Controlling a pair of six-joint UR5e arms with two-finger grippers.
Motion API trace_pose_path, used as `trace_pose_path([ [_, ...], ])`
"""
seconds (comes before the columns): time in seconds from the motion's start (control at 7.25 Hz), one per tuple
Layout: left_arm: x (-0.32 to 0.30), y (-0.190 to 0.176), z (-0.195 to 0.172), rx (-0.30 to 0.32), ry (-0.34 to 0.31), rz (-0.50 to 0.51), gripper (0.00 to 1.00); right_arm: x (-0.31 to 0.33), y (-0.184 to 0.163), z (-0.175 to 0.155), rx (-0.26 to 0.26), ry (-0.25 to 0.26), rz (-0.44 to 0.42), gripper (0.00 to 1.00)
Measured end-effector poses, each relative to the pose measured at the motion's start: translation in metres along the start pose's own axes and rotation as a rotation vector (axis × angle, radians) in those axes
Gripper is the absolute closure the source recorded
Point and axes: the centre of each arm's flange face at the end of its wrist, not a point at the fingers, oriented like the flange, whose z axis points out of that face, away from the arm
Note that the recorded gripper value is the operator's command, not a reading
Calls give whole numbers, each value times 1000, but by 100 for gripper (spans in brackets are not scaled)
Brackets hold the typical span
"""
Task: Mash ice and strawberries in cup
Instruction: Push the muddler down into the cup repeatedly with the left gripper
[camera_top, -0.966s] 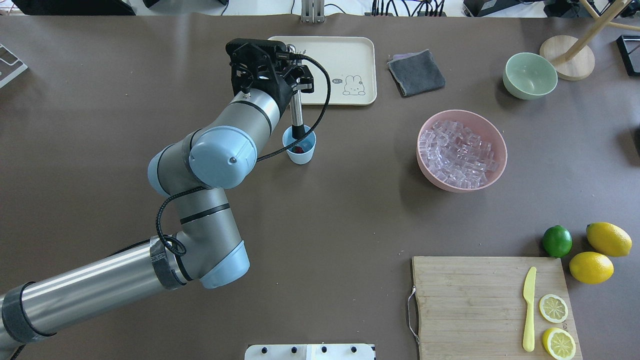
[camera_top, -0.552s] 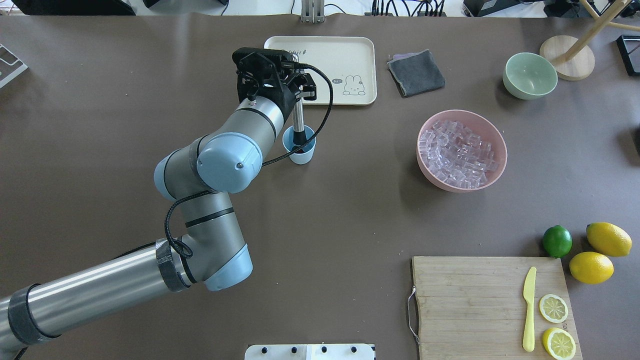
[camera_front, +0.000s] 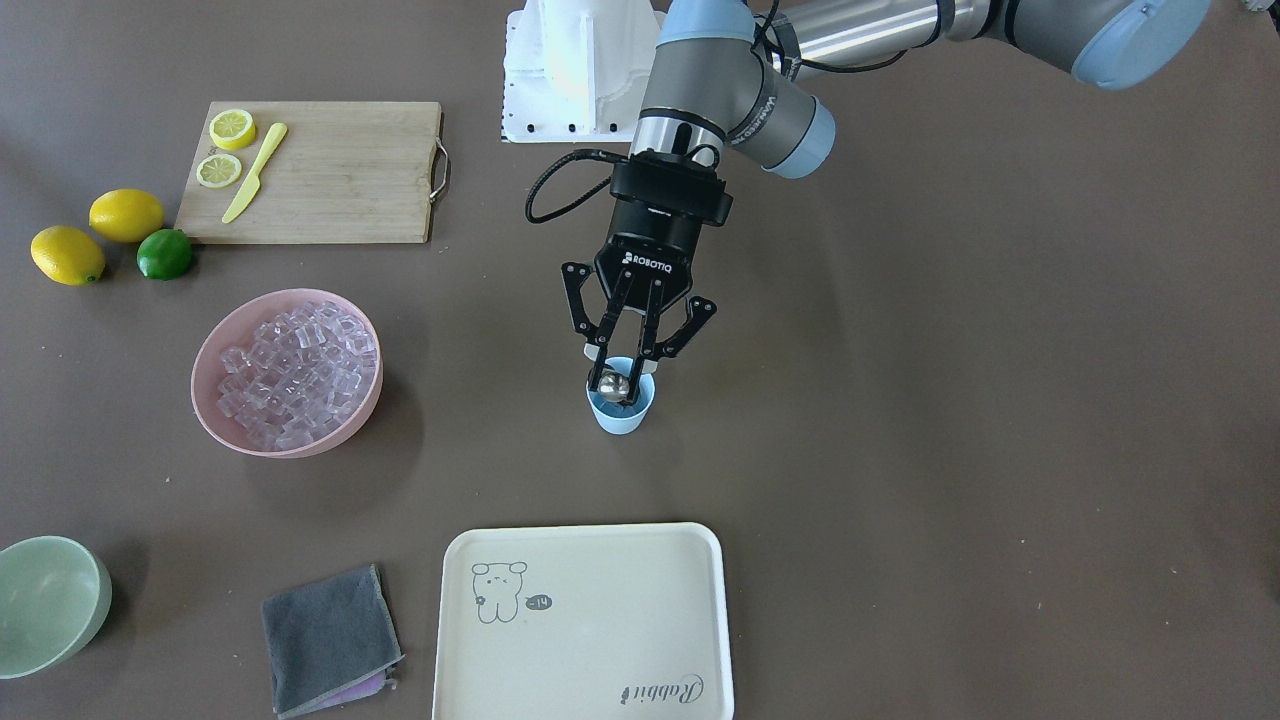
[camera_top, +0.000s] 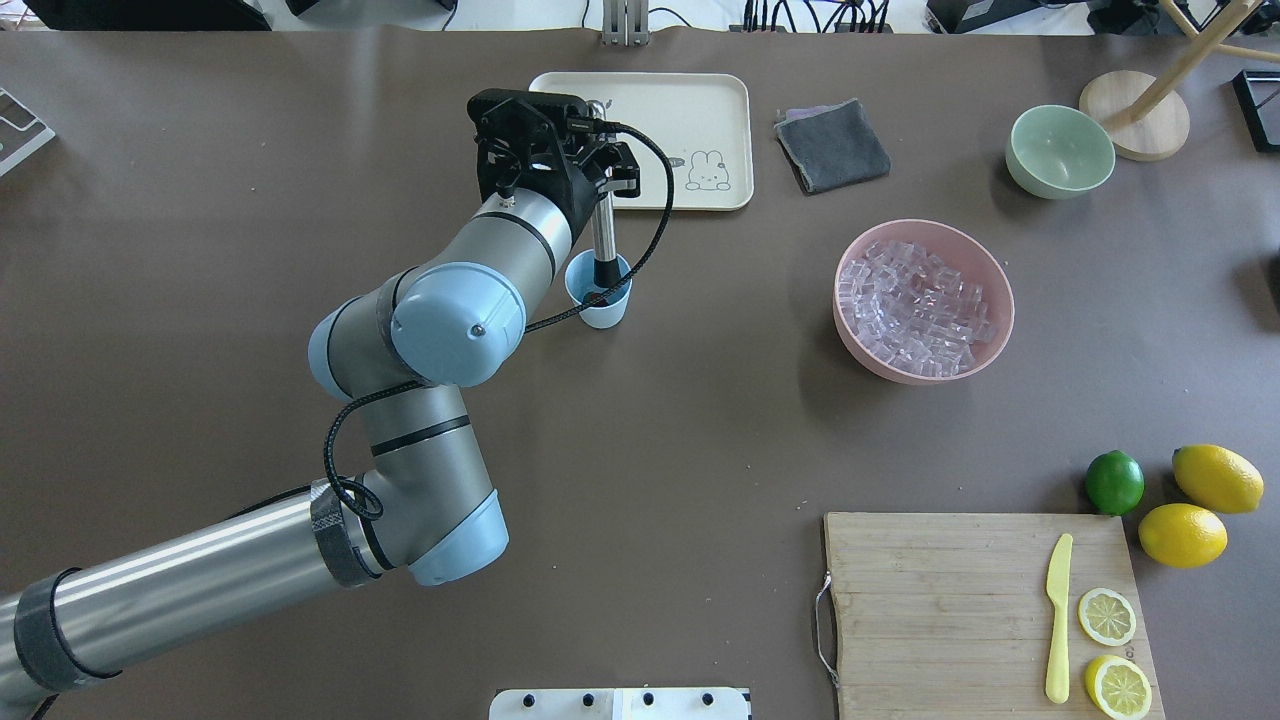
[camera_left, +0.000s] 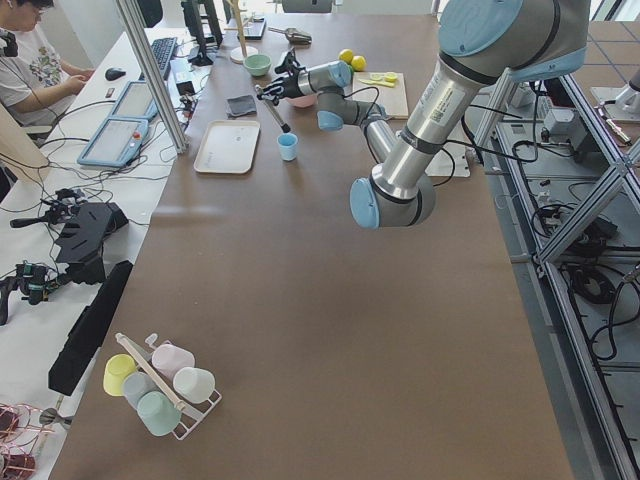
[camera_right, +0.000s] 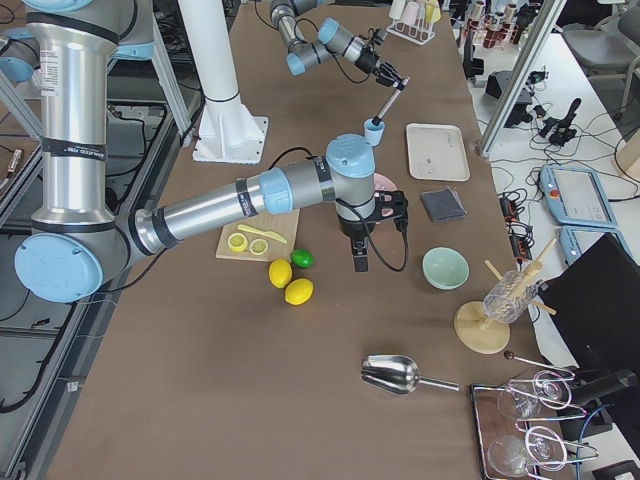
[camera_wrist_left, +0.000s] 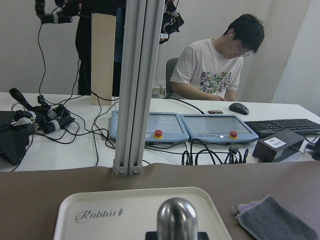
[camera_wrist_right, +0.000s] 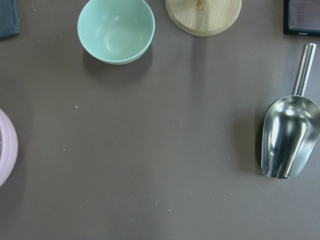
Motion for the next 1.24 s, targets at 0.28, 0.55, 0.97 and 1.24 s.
trace_pose_path([
  [0.28, -2, -6, 2, 8, -6, 8, 100, 0, 0, 0, 0, 1, 0, 1],
  [0.55, -9, 14, 16, -15, -34, 25, 100, 1, 3, 0, -1, 1, 1, 1],
  [0.97, -18, 40, 21, -46, -52, 37, 100, 1, 5, 0, -2, 3, 2, 1],
  [1.24, -15, 51, 18, -60, -45, 39, 100, 1, 6, 0, -2, 3, 1, 1],
])
